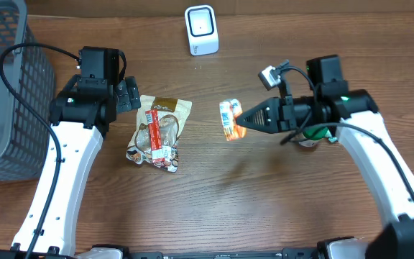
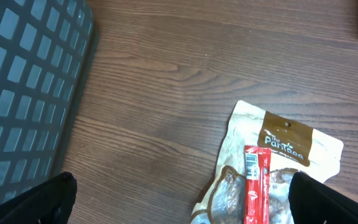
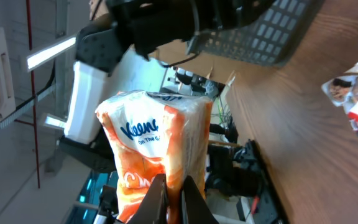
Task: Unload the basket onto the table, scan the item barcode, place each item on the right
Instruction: 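Lift the Kleenex pack and rotate it in the right gripper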
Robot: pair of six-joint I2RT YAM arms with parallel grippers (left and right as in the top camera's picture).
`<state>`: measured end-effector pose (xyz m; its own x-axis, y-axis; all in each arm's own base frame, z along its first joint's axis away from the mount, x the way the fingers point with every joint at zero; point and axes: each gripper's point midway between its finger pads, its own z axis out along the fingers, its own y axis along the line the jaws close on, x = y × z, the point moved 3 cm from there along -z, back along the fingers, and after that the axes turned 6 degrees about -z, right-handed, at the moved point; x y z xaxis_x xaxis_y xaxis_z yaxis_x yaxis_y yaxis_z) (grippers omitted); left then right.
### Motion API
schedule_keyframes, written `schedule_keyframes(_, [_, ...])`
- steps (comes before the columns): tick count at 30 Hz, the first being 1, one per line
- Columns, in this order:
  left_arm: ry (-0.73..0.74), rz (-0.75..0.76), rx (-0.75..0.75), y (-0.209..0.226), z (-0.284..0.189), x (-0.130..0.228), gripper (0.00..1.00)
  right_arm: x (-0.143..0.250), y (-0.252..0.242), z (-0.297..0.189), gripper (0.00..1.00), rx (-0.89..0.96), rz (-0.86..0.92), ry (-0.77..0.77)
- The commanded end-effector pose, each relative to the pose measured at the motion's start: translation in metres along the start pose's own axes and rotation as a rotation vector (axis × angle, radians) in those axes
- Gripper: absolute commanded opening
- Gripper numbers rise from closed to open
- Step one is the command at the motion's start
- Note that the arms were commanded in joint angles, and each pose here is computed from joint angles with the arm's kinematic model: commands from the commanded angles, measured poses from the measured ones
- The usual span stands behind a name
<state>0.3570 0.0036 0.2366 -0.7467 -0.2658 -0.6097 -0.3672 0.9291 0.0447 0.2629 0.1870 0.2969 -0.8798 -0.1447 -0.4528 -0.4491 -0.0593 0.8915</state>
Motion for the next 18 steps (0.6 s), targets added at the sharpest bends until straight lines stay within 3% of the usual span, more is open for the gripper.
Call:
schedule_keyframes(1, [-0.026,-0.009,-0.004,0.001,-0.005,-0.007,1.0,0.002,0.036,-0.002,0.04,-0.03,-0.069,-0.005])
schedule_keyframes(7, [-0.026,-0.009,-0.004,0.001,-0.005,-0.007,1.0,0.011,0.07,-0.002,0.04,-0.03,-0.047,-0.002])
schedule_keyframes(18, [-0.026,-0.009,-0.004,0.001,-0.005,-0.007,1.0,0.009,0.132,-0.004,0.04,0.047,-0.183,-0.05])
